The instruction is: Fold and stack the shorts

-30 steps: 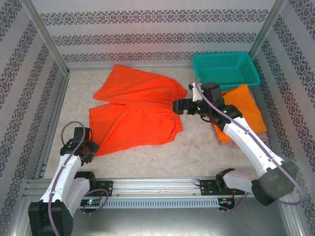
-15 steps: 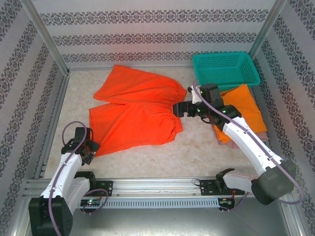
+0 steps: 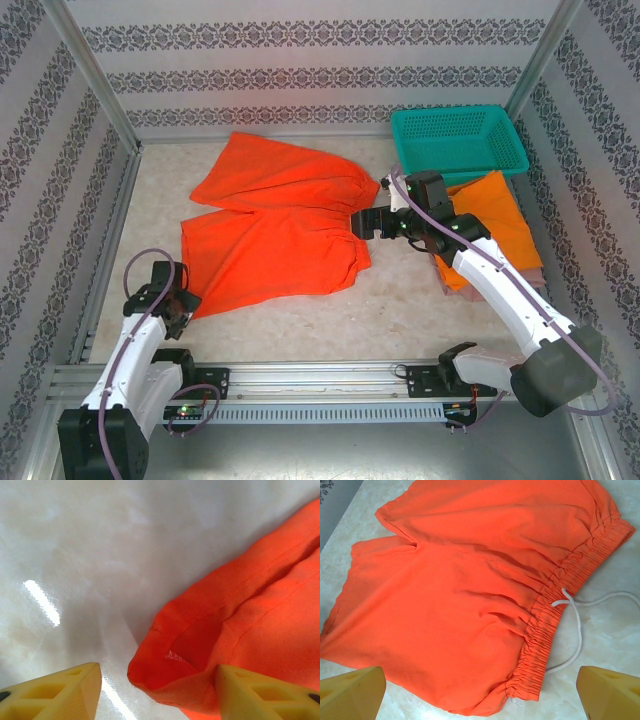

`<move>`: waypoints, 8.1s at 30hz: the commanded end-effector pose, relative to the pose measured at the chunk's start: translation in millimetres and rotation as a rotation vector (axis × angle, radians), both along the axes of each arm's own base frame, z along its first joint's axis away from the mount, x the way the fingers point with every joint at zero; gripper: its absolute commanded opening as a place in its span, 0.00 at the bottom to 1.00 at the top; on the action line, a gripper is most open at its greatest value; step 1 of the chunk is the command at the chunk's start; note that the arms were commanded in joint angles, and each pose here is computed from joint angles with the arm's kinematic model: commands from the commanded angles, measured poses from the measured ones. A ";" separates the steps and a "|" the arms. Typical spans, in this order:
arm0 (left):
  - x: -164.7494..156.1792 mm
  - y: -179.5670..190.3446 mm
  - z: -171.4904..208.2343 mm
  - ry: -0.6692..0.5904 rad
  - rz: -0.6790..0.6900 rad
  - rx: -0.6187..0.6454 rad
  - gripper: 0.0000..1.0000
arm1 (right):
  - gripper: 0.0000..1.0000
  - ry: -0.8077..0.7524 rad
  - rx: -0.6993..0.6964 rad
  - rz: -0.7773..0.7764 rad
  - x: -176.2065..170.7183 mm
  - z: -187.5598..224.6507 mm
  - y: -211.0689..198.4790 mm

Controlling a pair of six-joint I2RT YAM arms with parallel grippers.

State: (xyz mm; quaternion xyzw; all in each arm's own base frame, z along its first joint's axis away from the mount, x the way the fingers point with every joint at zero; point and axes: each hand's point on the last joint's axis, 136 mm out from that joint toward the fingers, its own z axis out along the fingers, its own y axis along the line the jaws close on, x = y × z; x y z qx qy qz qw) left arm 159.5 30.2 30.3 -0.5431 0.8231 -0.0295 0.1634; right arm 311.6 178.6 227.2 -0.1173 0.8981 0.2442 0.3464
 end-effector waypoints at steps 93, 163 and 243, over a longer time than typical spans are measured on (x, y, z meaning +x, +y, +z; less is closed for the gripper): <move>229.3 40.6 301.5 -0.558 -0.296 0.286 0.00 | 0.00 0.068 -0.474 0.570 -44.5 -51.6 13.7; 342.8 5.9 16.0 -0.499 -0.354 -0.061 1.00 | 0.94 0.732 0.073 0.040 -18.6 -178.1 75.9; 269.7 -365.6 -0.9 -0.414 -1.013 -0.268 0.24 | 0.88 0.310 0.280 -0.237 39.8 -81.2 -45.4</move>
